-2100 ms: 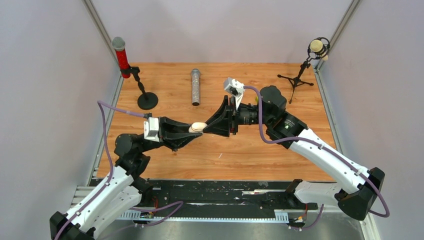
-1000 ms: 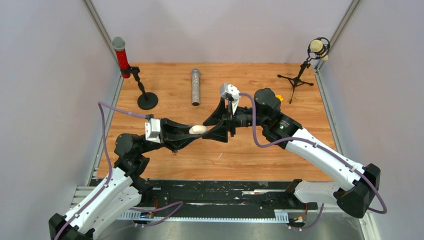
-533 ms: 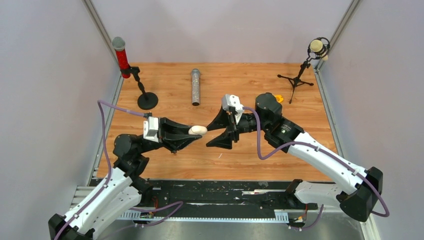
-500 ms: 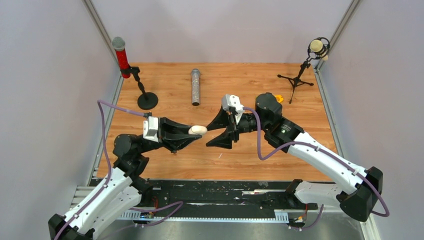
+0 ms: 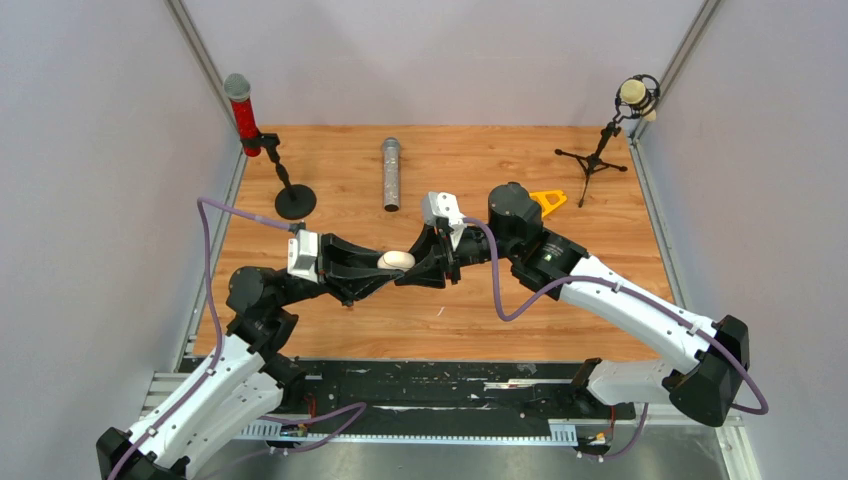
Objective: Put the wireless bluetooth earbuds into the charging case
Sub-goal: Open the charging case.
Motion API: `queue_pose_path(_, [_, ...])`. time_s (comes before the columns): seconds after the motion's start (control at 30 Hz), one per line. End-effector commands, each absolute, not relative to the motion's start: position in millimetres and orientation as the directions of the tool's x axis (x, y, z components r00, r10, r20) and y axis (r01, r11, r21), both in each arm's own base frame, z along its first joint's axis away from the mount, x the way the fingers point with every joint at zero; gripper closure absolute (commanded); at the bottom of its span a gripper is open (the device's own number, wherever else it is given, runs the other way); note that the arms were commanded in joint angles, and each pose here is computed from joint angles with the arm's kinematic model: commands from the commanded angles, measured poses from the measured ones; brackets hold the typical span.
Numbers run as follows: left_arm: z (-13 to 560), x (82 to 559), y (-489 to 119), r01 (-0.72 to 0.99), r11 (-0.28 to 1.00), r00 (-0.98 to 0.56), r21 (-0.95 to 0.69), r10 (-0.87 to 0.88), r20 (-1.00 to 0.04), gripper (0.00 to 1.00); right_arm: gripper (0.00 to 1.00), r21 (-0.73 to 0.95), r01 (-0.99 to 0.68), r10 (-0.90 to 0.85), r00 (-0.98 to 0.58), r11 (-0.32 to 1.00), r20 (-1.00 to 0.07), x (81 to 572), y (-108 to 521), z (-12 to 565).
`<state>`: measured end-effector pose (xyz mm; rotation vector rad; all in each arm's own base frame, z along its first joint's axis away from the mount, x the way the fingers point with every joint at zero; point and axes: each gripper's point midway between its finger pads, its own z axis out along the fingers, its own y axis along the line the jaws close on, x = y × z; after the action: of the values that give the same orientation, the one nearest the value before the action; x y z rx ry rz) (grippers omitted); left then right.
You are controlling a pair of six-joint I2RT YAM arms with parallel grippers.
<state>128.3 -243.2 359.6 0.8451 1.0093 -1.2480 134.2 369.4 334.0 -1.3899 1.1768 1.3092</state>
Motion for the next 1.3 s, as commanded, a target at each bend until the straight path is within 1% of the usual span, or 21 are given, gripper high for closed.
queue_pose_path(0.0, [381,120,-240,0.991,0.133,0.073,0.025,-0.375,-0.924,1.0,0.83,-0.071,-0.979,0.0,0.072,-0.193,-0.997,130,369,363])
queue_pose_path(0.07, [378,122,-241,0.991,0.132,0.072,0.026,-0.364,-0.929,1.0,0.84,-0.091,-0.976,0.031,0.086,-0.2,-0.996,130,371,370])
queue_pose_path(0.1, [375,123,-242,0.991,0.134,0.07,0.023,-0.355,-0.932,1.0,0.81,-0.09,-0.976,0.038,0.084,-0.2,-0.996,130,372,372])
queue_pose_path(0.13, [374,124,-242,0.991,0.136,0.068,0.021,-0.35,-0.934,1.0,0.73,-0.088,-0.976,0.04,0.081,-0.2,-0.996,131,373,373])
queue_pose_path(0.17, [370,126,-243,0.99,0.138,0.061,0.015,-0.34,-0.938,1.0,0.69,-0.086,-0.976,0.039,0.079,-0.199,-0.996,133,375,373])
queue_pose_path(0.2, [369,126,-243,0.99,0.14,0.067,0.02,-0.336,-0.94,1.0,0.69,-0.085,-0.978,0.04,0.078,-0.193,-0.996,134,376,374])
queue_pose_path(0.3, [363,130,-245,0.989,0.149,0.071,0.024,-0.316,-0.946,1.0,0.84,-0.086,-0.981,0.042,0.08,-0.177,-0.996,139,379,374])
queue_pose_path(0.37, [358,132,-246,0.988,0.155,0.074,0.028,-0.302,-0.951,1.0,0.88,-0.092,-0.979,0.049,0.084,-0.184,-0.995,138,380,373])
queue_pose_path(0.43, [356,136,-246,0.985,0.171,0.082,0.032,-0.295,-0.952,0.93,0.91,-0.098,-0.978,0.056,0.089,-0.183,-0.994,139,379,371])
queue_pose_path(0.57, [354,141,-245,0.979,0.197,0.098,0.043,-0.279,-0.955,0.8,1.0,-0.079,-0.987,0.062,0.071,-0.142,-0.996,142,376,364])
queue_pose_path(0.6, [353,142,-245,0.979,0.202,0.094,0.039,-0.274,-0.957,0.78,1.0,-0.071,-0.988,0.064,0.062,-0.138,-0.996,142,376,361])
queue_pose_path(0.67, [352,142,-246,0.979,0.202,0.096,0.041,-0.267,-0.959,0.76,1.0,-0.064,-0.989,0.075,0.054,-0.132,-0.996,140,373,360])
queue_pose_path(0.73, [352,142,-245,0.978,0.204,0.099,0.045,-0.263,-0.96,0.73,1.0,-0.058,-0.991,0.075,0.05,-0.121,-0.996,140,371,358])
queue_pose_path(0.9, [352,144,-244,0.974,0.217,0.127,0.071,-0.257,-0.958,0.61,1.0,-0.059,-0.993,0.073,0.052,-0.102,-0.996,142,369,356])
queue_pose_path(1.0, [354,143,-244,0.974,0.215,0.128,0.072,-0.261,-0.957,0.58,1.0,-0.056,-0.994,0.07,0.049,-0.097,-0.996,143,367,354])
queue_pose_path(1.1, [355,141,-244,0.975,0.209,0.128,0.073,-0.264,-0.956,0.52,1.0,-0.051,-0.995,0.066,0.045,-0.087,-0.997,144,364,351])
queue_pose_path(1.27, [355,139,-243,0.976,0.206,0.127,0.072,-0.266,-0.956,0.51,1.0,-0.052,-0.995,0.067,0.047,-0.081,-0.997,145,359,351])
